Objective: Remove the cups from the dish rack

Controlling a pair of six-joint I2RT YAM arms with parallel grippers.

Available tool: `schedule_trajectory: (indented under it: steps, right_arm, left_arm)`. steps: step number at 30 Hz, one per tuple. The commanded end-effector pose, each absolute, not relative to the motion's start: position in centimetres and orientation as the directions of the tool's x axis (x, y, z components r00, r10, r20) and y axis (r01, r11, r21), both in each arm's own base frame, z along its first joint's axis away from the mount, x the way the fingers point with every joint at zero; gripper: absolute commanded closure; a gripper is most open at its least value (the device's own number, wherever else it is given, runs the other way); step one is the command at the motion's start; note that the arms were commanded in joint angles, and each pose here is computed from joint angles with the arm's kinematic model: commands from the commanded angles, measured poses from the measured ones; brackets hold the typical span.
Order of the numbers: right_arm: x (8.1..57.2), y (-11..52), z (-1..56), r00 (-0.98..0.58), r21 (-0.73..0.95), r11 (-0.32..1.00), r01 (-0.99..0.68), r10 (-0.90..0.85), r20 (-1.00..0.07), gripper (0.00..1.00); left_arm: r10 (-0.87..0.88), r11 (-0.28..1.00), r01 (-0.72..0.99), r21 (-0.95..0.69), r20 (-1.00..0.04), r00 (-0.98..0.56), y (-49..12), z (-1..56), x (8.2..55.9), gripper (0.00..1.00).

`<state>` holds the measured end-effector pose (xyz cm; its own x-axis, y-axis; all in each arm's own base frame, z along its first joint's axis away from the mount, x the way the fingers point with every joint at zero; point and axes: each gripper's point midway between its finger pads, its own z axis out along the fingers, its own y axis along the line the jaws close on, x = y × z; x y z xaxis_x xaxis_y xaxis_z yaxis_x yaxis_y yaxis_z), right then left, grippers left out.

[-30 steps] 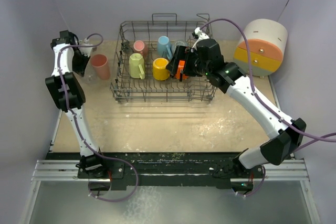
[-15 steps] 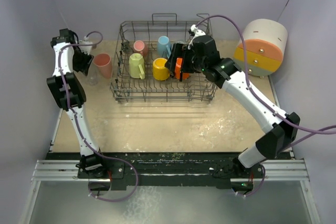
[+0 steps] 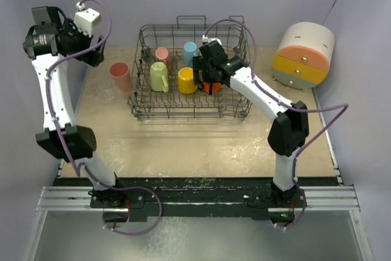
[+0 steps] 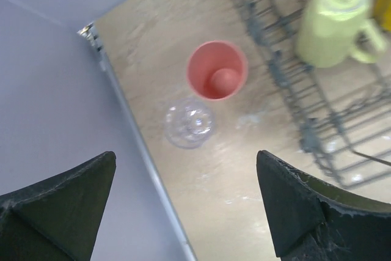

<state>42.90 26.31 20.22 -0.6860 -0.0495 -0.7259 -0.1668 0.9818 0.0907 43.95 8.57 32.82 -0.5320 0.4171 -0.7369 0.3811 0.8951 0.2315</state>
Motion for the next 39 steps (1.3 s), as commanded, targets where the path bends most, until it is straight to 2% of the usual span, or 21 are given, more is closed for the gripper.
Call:
schedule_trajectory:
  steps: [1,5,13,25,32,36,39]
  right_arm:
    - [44.7,24.0,20.8,-0.656,-0.058,0.994,-0.094,-0.106,-0.747,0.13]
    - [45.6,23.9,18.6,-0.674,-0.109,0.991,-0.072,-0.129,-0.727,0.18]
    - [47.3,23.9,16.1,-0.677,-0.158,0.986,-0.059,-0.156,-0.719,0.32]
    - [48.2,24.6,14.6,-0.685,-0.151,0.986,-0.067,-0.155,-0.712,0.6]
    - [48.0,24.3,16.7,-0.659,-0.128,0.991,-0.05,-0.129,-0.741,0.82]
    - [48.1,24.2,18.8,-0.632,-0.111,0.993,-0.042,-0.112,-0.767,1.0]
    - [48.2,24.0,20.4,-0.609,-0.099,0.995,-0.033,-0.098,-0.787,1.0]
  left_arm:
    - [0.384,0.867,0.486,0.105,-0.764,-0.518,2.6,31.4,41.7,0.01]
    - [0.406,0.851,0.512,0.121,-0.769,-0.494,0.6,29.7,39.8,0.01]
    - [0.415,0.855,0.499,0.144,-0.767,-0.49,0.7,29.3,38.4,0.01]
    - [0.424,0.848,0.508,0.153,-0.772,-0.474,0.5,29.4,38.2,0.01]
    - [0.421,0.843,0.518,0.148,-0.78,-0.462,0.2,30.0,38.1,0.01]
    - [0.413,0.839,0.526,0.137,-0.79,-0.454,-0.1,30.3,38.0,0.01]
    - [0.409,0.835,0.536,0.125,-0.792,-0.453,-0.4,30.3,37.8,0.01]
